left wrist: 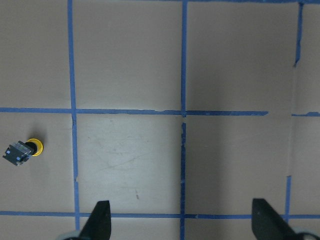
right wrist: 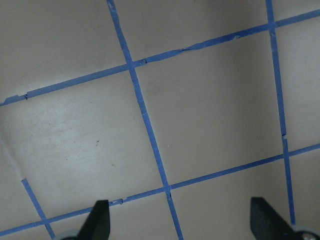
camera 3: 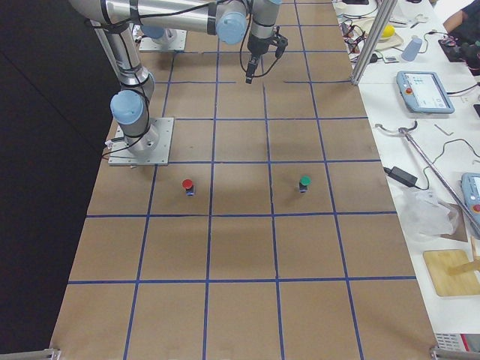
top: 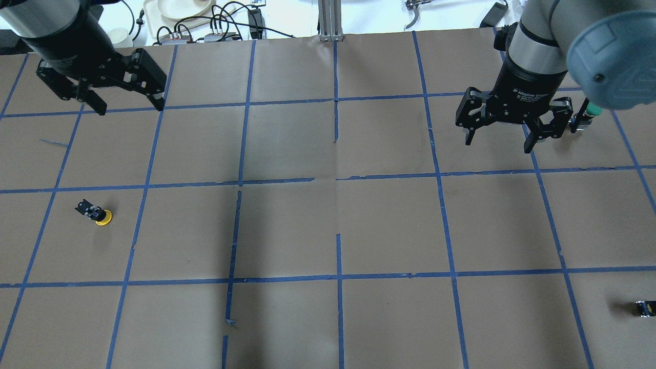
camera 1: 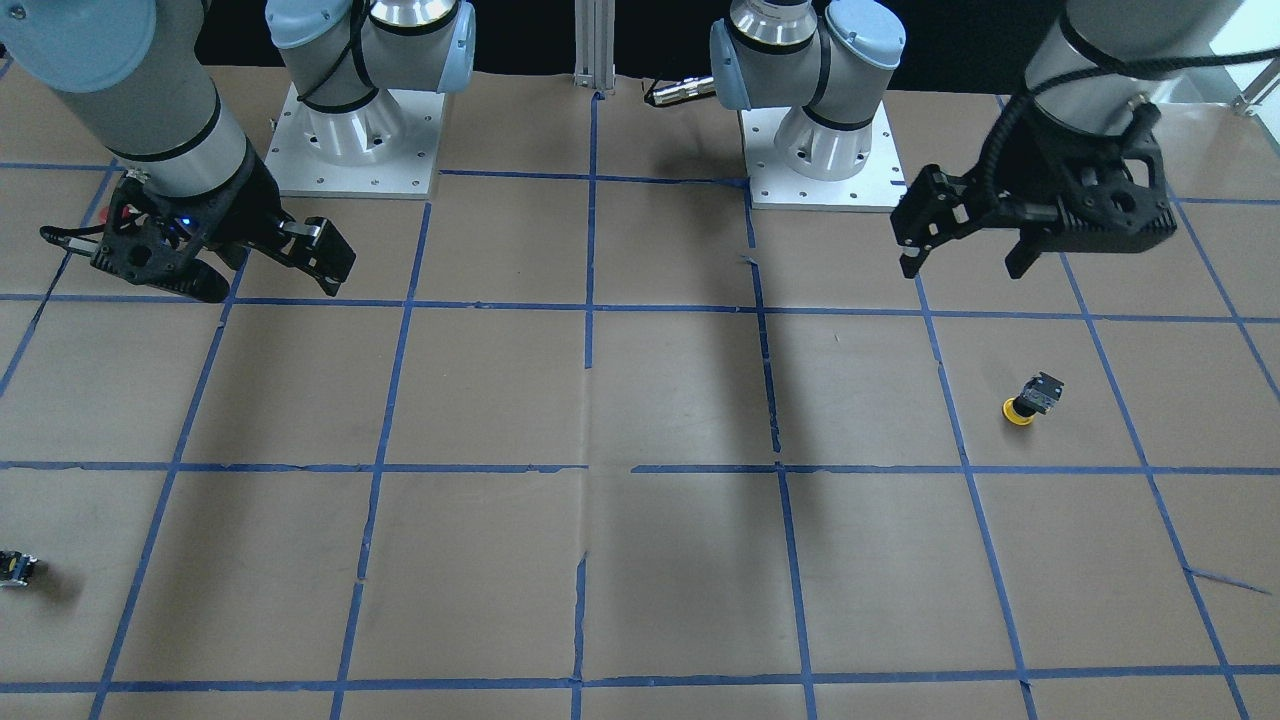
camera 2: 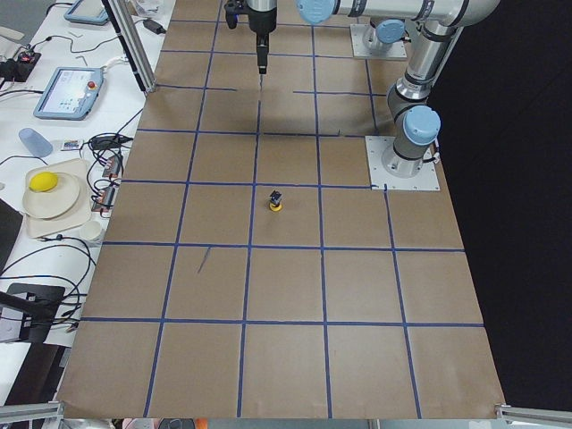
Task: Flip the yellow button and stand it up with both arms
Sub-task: 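Move the left gripper down toward the yellow button lying on its side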
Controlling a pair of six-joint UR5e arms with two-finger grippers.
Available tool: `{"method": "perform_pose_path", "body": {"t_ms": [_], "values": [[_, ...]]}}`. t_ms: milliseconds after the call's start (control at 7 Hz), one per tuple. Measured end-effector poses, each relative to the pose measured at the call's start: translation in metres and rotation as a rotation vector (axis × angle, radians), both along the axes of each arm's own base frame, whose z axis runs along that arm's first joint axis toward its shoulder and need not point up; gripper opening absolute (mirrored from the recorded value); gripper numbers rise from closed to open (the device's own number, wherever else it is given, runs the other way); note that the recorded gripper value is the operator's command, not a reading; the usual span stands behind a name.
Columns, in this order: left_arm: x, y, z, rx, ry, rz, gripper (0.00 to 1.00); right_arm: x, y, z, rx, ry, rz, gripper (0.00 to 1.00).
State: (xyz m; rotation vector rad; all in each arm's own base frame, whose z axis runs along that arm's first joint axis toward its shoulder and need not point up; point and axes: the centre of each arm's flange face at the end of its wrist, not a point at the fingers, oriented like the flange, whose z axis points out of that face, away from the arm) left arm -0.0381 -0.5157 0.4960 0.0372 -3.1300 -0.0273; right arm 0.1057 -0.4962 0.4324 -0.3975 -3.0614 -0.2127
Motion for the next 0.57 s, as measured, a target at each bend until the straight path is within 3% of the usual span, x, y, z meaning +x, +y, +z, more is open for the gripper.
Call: {"method": "perform_pose_path", "body": {"t_ms": [286, 571], "values": [[0.08, 0.005, -0.062, 0.041, 0.017, -0.032, 1.0, 0.0, 0.0, 0.0, 0.003, 0.004, -0.015, 1.0], [0.13, 0.016, -0.128, 0.005, -0.002, -0.128, 1.0, 0.0, 0.001, -0.001, 0.004, 0.006, -0.02, 1.0]]}}
